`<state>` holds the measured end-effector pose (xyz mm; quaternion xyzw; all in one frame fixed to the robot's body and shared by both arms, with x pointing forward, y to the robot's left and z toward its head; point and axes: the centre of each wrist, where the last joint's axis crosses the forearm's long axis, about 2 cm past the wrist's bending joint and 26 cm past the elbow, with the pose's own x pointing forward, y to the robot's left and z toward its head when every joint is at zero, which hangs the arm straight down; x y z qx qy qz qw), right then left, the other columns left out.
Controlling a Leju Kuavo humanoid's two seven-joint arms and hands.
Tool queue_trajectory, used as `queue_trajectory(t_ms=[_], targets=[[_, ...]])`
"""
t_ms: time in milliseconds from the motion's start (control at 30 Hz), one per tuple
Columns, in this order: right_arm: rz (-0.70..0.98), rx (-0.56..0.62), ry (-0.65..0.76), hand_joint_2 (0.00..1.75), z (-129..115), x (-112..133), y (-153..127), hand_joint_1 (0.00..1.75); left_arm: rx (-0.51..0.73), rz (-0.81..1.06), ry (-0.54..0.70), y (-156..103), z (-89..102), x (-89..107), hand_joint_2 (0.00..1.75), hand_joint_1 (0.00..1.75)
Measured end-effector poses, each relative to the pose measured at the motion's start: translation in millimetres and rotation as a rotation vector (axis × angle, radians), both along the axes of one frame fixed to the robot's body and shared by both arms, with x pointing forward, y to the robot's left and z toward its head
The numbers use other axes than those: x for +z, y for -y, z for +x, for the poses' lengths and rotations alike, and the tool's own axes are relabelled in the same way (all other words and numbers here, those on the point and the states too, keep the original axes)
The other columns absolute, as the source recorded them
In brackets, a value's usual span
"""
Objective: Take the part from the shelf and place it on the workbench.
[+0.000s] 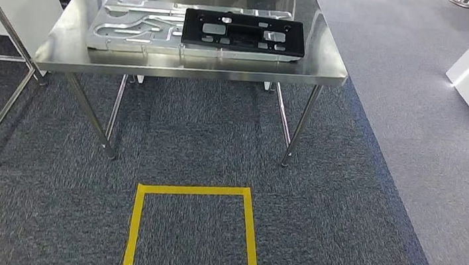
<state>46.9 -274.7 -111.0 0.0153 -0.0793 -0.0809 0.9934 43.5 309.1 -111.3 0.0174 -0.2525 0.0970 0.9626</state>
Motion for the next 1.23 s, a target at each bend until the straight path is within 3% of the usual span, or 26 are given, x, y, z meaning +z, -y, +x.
queue_trajectory(t_ms=[567, 700, 1000, 1100, 1133, 1167, 1200, 1233], targets=[[0.005, -0.009, 0.006, 0.00, 0.0, 0.1, -3.1, 0.00, -0.004, 0.015, -0.042, -2.0, -1.8, -0.1, 0.00, 0.00], [-0.002, -0.018, -0.010, 1.75, -1.5, -0.1, -3.3, 0.00, -0.001, 0.018, -0.049, -2.0, -3.7, -0.3, 0.00, 0.00], [-0.021, -0.023, -0.034, 1.75, -0.4, 0.1, -3.5, 0.00, 0.006, 0.020, -0.053, -2.5, -2.8, -0.2, 0.00, 0.00], [-0.024, -0.012, -0.049, 1.75, -1.5, 0.0, -3.3, 0.00, 0.010, 0.021, -0.058, -2.6, -2.6, -0.2, 1.31, 0.00], [-0.027, -0.007, -0.058, 1.31, -2.2, -0.1, -3.2, 0.00, 0.012, 0.022, -0.059, -2.8, -2.8, -0.2, 1.75, 0.00], [-0.028, -0.004, -0.067, 0.87, -3.0, -0.2, -3.2, 0.00, 0.014, 0.022, -0.060, -3.0, -3.0, -0.2, 1.75, 0.00], [-0.030, -0.004, -0.072, 0.87, -3.6, -0.3, -3.2, 0.00, 0.015, 0.022, -0.060, -3.1, -3.2, -0.2, 1.75, 0.00], [-0.030, -0.004, -0.074, 0.58, -4.0, -0.3, -3.1, 0.00, 0.016, 0.022, -0.060, -3.2, -3.3, -0.3, 1.75, 0.00]])
